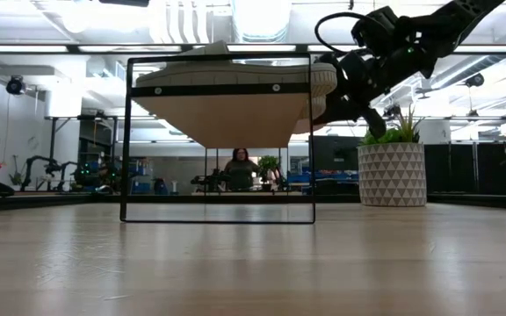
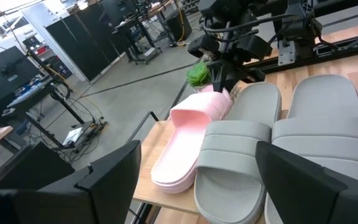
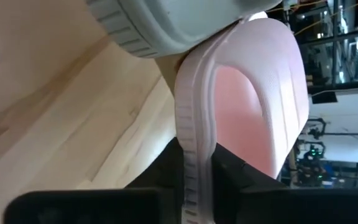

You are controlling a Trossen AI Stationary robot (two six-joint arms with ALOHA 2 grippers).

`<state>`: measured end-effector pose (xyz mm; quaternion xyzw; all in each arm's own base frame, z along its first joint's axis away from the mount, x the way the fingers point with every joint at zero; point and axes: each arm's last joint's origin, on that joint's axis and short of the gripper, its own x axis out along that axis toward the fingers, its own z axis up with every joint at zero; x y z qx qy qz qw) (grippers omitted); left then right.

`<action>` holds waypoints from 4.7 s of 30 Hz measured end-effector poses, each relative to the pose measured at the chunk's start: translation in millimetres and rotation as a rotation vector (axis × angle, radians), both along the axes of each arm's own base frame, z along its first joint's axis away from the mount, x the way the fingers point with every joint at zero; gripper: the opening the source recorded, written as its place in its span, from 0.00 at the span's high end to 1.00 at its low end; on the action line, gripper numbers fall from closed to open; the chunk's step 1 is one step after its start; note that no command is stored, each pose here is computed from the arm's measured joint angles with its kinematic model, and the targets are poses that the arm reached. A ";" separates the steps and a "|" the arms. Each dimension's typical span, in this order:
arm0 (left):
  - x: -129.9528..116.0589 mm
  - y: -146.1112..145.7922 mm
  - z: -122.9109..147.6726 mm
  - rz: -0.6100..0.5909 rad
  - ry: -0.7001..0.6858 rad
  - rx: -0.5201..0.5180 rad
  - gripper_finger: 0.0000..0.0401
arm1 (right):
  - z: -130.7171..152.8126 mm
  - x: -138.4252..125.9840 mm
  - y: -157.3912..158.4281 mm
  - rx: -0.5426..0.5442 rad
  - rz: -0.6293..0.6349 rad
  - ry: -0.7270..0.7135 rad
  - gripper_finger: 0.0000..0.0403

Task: Pick and place slides into the shelf
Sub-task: Put the left pink slide on the shelf, then align the pink slide with the other pink slide on the shelf

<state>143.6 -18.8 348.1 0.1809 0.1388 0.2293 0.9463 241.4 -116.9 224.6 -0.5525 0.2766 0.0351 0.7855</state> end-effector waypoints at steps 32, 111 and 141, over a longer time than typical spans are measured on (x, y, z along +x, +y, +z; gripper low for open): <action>-0.1 0.0 0.2 0.000 -0.001 0.000 0.25 | 22.1 -22.3 11.1 0.307 -0.225 -0.104 0.57; 23.8 -6.8 -3.4 -0.005 -0.015 -0.010 0.25 | 5.5 -74.2 302.4 1.409 -1.004 0.874 0.42; 32.8 -9.2 -8.7 -0.003 0.015 -0.002 0.25 | -35.8 -85.8 302.5 1.429 -0.903 0.958 0.43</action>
